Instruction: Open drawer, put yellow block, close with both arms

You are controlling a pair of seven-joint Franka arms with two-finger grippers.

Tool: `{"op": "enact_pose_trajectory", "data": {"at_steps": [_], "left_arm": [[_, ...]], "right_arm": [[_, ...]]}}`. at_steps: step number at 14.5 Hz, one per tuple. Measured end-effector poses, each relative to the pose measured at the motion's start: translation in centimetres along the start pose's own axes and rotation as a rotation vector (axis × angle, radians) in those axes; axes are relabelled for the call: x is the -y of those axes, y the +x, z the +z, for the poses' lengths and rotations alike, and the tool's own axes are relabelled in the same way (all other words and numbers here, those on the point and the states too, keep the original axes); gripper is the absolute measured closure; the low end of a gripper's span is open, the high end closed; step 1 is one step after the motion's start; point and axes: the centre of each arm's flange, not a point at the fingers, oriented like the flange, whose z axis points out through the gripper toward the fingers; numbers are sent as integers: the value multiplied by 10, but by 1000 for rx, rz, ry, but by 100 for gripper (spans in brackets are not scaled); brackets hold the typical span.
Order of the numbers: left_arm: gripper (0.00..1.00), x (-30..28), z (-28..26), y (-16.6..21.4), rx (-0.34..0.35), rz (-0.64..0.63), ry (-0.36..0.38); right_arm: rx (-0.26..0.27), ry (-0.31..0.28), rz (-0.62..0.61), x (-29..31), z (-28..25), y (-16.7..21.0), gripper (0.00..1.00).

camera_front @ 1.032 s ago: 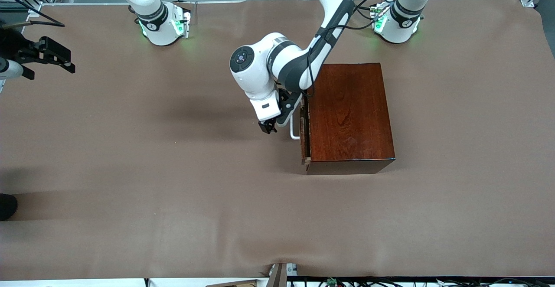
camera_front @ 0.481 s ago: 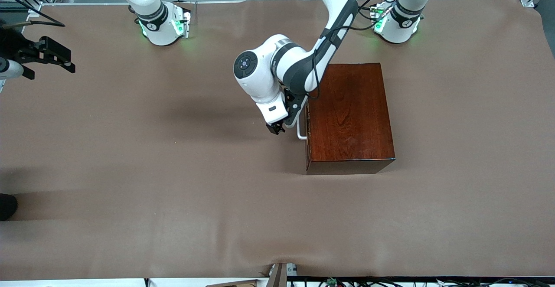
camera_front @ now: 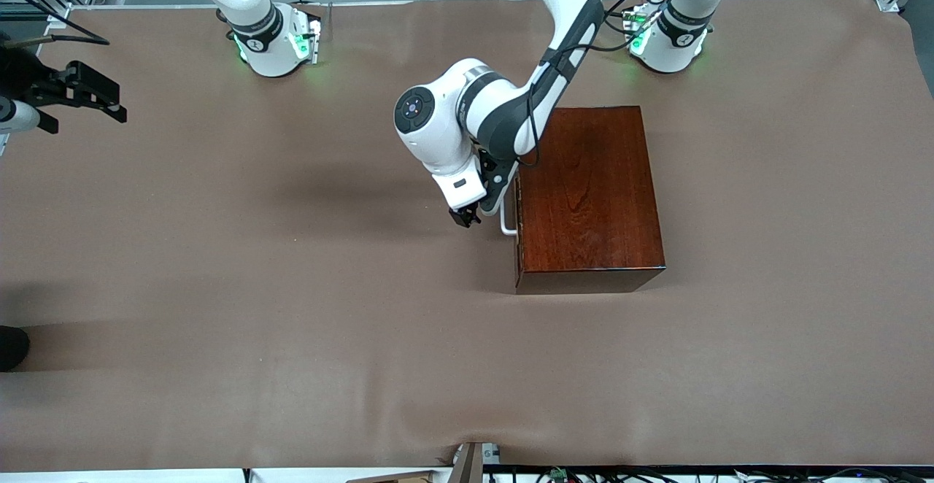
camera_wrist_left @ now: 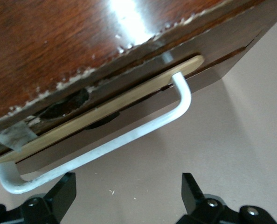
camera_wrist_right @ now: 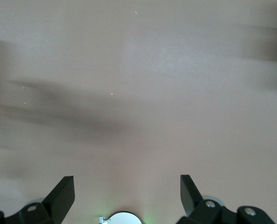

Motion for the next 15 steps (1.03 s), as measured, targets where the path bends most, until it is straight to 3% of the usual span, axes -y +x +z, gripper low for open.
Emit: {"op": "enact_pose_trajectory", "data": {"at_steps": [2,6,10,15], "left_arm": [[0,-5,-7,9,1,46,-28],[0,-16,-64,67,4,213,-115],[0,-14,-129,166,28,347,-183],[0,16,-173,294,48,539,-177]], "right_arm": [[0,0,0,0,0,0,0],[0,0,0,0,0,0,0],[1,0,0,0,0,0,0],[1,0,0,0,0,0,0]]}}
